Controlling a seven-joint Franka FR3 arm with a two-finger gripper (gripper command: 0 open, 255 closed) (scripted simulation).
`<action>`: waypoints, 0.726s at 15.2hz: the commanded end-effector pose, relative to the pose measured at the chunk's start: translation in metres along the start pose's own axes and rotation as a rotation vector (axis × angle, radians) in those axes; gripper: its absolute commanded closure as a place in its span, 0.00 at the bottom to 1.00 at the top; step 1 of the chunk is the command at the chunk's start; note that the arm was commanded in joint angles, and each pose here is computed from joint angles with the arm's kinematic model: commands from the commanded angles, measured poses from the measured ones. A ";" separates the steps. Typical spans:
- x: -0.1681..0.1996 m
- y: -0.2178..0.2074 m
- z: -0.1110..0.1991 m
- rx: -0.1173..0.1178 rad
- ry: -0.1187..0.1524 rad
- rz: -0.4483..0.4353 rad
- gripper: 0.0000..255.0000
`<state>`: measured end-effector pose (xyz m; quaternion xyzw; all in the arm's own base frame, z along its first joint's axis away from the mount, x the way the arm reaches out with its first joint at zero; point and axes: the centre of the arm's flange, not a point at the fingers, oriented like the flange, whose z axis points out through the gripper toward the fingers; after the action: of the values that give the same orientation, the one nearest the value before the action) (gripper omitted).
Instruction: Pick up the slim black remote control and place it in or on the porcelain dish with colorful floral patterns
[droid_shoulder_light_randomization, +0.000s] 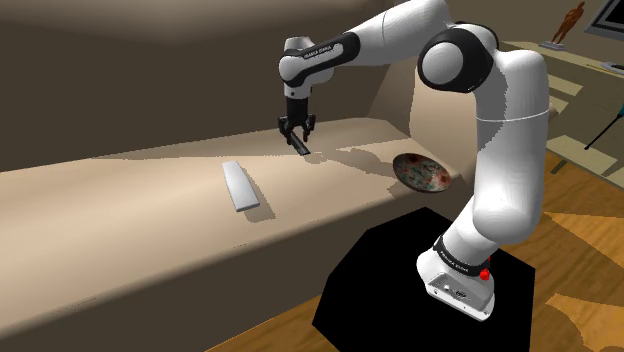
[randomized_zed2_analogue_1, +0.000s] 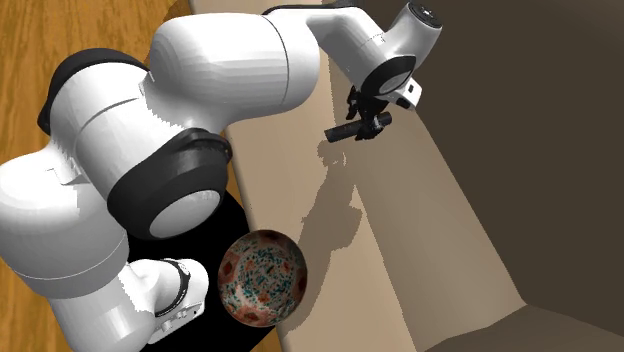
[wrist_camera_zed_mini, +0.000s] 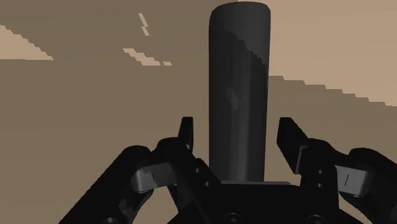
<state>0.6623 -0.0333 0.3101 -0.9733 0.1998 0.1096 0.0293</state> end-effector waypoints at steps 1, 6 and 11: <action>0.000 -0.002 0.002 0.002 -0.003 -0.001 1.00; 0.000 0.001 0.003 0.002 -0.003 -0.001 1.00; -0.003 -0.002 -0.008 0.002 -0.002 -0.001 1.00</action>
<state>0.6625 -0.0335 0.3164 -0.9733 0.1999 0.1089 0.0305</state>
